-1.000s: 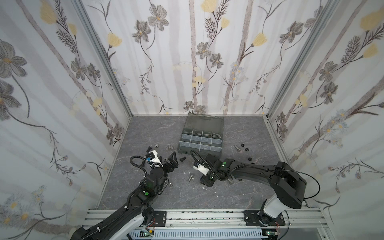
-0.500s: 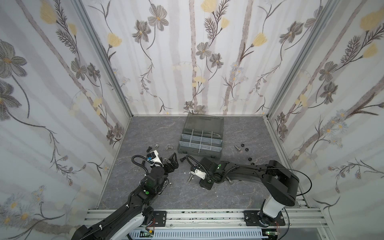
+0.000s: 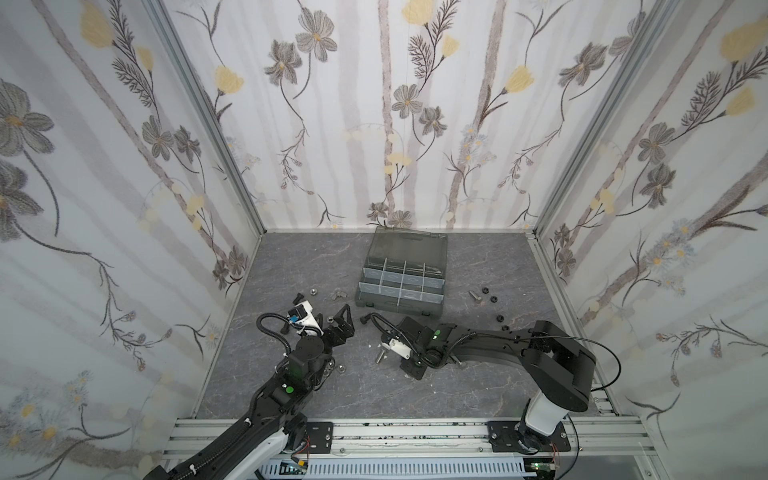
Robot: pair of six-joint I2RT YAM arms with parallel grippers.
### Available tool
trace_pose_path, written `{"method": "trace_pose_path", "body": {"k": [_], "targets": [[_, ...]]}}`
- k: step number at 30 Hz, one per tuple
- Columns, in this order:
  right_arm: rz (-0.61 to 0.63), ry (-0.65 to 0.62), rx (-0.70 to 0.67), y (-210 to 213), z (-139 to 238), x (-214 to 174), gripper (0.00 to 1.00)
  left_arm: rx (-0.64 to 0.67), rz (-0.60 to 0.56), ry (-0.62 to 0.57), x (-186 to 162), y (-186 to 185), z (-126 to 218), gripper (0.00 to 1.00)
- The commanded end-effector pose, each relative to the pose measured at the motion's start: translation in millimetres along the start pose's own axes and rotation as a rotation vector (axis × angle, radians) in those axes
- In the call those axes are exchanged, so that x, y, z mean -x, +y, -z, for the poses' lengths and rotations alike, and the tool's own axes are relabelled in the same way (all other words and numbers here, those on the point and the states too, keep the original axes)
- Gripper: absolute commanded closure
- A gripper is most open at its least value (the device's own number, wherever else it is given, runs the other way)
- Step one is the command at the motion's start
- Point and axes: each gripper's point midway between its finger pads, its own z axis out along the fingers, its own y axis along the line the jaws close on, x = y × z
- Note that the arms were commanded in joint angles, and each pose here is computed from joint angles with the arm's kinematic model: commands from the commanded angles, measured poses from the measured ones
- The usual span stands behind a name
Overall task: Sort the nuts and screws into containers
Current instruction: 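Close the right gripper on the silver wing nut and lift it, then carry the wing nut into a box compartment and release it with the right gripper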
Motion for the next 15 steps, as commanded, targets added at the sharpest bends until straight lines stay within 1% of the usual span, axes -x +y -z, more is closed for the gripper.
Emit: {"method": "trace_pose_path", "body": {"k": [1,5,9,15], "targets": [[-0.011,-0.032,-0.043,-7,7,8,0.87,0.008,0.019,0.0,1,1,1,0.0],[-0.05,-0.1,-0.06,-13,21,23,0.89,0.015,0.02,0.009,1,2,2,0.0],[-0.095,-0.188,-0.06,-21,40,46,0.91,0.045,-0.019,0.06,-1,2,-2,0.0],[-0.187,-0.299,-0.059,-44,58,86,0.93,0.051,-0.047,0.101,-3,1,-1,0.0]]}}
